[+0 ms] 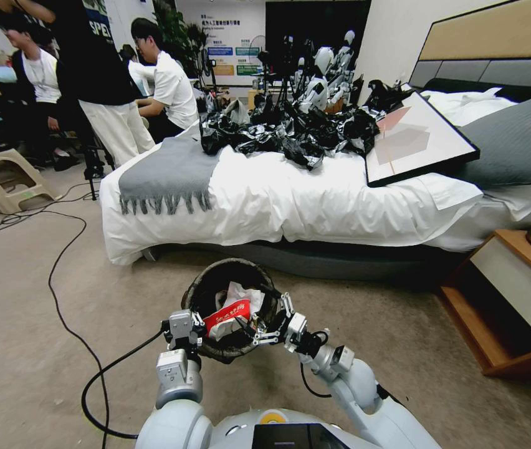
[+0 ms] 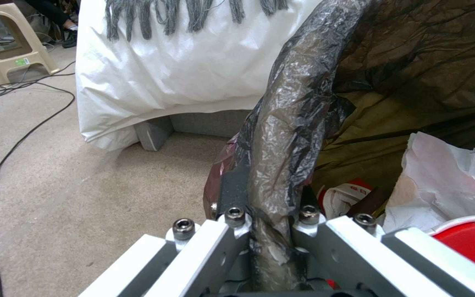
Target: Pick up the trash bin, then pick up the garbage from the floor and place it into the trash bin.
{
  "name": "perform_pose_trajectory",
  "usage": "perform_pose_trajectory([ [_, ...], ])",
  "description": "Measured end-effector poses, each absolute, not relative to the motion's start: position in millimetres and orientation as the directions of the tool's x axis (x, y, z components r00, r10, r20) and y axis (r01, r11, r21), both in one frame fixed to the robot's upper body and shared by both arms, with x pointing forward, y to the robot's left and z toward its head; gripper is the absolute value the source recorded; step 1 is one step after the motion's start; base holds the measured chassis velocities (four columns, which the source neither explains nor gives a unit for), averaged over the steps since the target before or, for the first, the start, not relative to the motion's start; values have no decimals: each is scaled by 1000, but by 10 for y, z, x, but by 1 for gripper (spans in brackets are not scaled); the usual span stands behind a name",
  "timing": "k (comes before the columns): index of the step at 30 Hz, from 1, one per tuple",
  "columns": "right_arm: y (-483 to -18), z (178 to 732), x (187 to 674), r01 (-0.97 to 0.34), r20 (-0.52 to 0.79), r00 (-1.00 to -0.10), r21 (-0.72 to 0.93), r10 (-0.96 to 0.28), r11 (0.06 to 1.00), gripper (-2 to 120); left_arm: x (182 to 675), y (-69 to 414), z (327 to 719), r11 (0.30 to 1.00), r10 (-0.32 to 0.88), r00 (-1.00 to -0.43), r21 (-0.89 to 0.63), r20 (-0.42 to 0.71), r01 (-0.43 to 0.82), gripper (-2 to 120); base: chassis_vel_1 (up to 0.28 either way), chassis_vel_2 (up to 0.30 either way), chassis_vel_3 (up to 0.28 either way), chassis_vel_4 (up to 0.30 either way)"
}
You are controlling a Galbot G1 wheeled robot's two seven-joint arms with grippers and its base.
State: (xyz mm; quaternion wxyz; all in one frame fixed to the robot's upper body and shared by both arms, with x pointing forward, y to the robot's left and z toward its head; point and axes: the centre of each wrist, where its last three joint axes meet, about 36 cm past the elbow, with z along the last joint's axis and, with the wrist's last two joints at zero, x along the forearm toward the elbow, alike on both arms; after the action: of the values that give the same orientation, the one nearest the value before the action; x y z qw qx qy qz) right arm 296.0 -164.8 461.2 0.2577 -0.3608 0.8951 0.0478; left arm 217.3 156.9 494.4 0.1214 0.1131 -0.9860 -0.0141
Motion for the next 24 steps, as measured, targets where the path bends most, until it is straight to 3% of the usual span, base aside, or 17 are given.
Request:
perform_pose_trajectory([
  [3,-1703,4724,2882,-527,-518,-715,-43,-470,849,100,2173,1569,4944,974,-226,-945,55,236,-220,0,0,0,0,0],
  [9,-1820,4573,2797,-365,-497,-807,-3,-319,931,100,2173,1569,4944,974,-226,-945,55,236,-220,0,0,0,0,0],
  [24,-1919,4270,2658,-252,-454,-864,12,-219,968,100,2173,1569,4944,974,-226,-945,55,236,-220,0,0,0,0,0],
])
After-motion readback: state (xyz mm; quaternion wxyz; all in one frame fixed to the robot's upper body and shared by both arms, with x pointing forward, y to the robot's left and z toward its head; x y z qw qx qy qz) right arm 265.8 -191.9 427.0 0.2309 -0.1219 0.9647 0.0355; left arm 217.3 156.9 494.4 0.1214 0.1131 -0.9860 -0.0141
